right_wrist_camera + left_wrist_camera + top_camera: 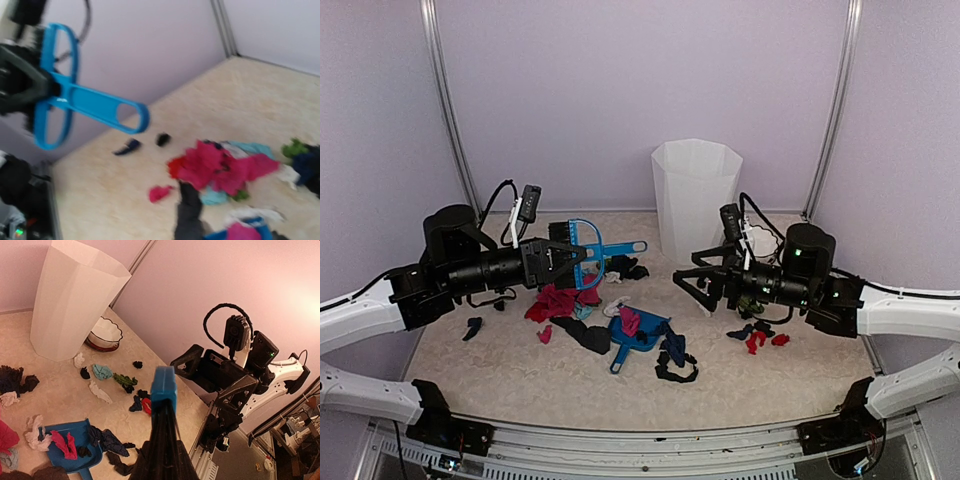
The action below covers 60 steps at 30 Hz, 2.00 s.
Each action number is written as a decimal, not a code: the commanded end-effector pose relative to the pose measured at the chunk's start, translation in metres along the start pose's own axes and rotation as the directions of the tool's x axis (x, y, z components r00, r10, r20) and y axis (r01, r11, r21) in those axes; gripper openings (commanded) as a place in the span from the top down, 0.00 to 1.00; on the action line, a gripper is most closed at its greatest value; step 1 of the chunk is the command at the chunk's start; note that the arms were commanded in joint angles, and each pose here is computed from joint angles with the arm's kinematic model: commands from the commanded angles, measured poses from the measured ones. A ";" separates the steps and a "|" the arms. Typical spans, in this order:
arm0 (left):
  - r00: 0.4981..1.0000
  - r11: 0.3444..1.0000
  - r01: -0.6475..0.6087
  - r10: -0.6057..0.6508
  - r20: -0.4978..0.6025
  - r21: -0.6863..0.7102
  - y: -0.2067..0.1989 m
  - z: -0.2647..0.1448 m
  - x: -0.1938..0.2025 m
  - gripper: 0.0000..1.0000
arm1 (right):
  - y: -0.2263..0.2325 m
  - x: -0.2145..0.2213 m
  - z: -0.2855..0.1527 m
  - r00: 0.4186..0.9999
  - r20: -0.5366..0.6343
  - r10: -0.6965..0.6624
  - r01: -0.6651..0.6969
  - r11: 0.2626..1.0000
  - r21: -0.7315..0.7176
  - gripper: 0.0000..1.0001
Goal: Sweep away the paper scraps from the table
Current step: Pass from the left arm to the right
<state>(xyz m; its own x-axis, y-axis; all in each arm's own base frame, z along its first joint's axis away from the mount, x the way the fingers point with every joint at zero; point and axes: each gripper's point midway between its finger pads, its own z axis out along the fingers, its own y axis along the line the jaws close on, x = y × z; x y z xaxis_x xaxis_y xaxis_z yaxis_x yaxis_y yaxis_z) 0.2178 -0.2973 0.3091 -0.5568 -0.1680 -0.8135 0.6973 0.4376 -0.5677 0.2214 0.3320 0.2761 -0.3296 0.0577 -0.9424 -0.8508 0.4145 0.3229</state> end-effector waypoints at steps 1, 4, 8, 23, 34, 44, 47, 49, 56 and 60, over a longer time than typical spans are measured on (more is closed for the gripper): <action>0.998 0.993 -0.045 0.041 0.040 0.112 -0.022 0.000 -0.006 1.00 | 0.027 -0.034 -0.016 0.992 0.122 0.025 -0.010 0.992 -0.125 0.05; 0.997 0.986 -0.063 0.055 0.056 0.155 -0.032 -0.002 -0.004 1.00 | 0.034 -0.045 -0.014 0.990 0.135 0.046 -0.024 0.986 -0.164 0.05; 0.994 0.975 -0.082 0.066 0.083 0.205 -0.043 -0.008 -0.005 1.00 | 0.044 -0.057 -0.019 0.985 0.159 0.065 -0.030 0.977 -0.212 0.05; 0.989 0.933 -0.119 0.080 0.127 0.339 -0.072 -0.001 -0.011 1.00 | 0.087 -0.071 0.002 0.972 0.113 0.204 -0.120 0.854 -0.506 0.13; 0.989 0.948 -0.111 0.075 0.130 0.298 -0.066 0.004 -0.010 1.00 | 0.098 -0.061 0.033 0.965 0.033 0.260 -0.199 0.811 -0.550 0.32; 0.987 0.957 -0.124 0.092 0.129 0.262 -0.062 0.001 -0.010 1.00 | 0.102 -0.053 0.045 0.961 -0.015 0.278 -0.238 0.794 -0.559 0.54; 0.986 0.958 -0.128 0.096 0.133 0.258 -0.063 -0.002 -0.011 1.00 | 0.100 -0.053 0.045 0.960 -0.012 0.278 -0.239 0.801 -0.549 0.57; 0.986 0.957 -0.131 0.100 0.130 0.258 -0.063 -0.003 -0.010 1.00 | 0.098 -0.052 0.045 0.960 -0.007 0.279 -0.239 0.808 -0.538 0.59; 0.988 0.956 -0.128 0.100 0.116 0.263 -0.063 -0.005 -0.007 1.00 | 0.093 -0.055 0.046 0.959 0.015 0.283 -0.235 0.826 -0.512 0.64; 0.988 0.955 -0.128 0.101 0.115 0.267 -0.064 -0.007 -0.006 1.00 | 0.092 -0.056 0.047 0.958 0.021 0.286 -0.235 0.826 -0.512 0.65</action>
<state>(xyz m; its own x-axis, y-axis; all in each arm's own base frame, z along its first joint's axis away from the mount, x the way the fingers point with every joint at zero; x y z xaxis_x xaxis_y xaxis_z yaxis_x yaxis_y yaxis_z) 0.1798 -0.3209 0.3373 -0.4577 -0.2093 -0.8641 0.8379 0.2236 -0.4980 0.1815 0.4103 0.3394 -0.5763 0.1567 -0.8021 -0.8171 -0.1292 0.5618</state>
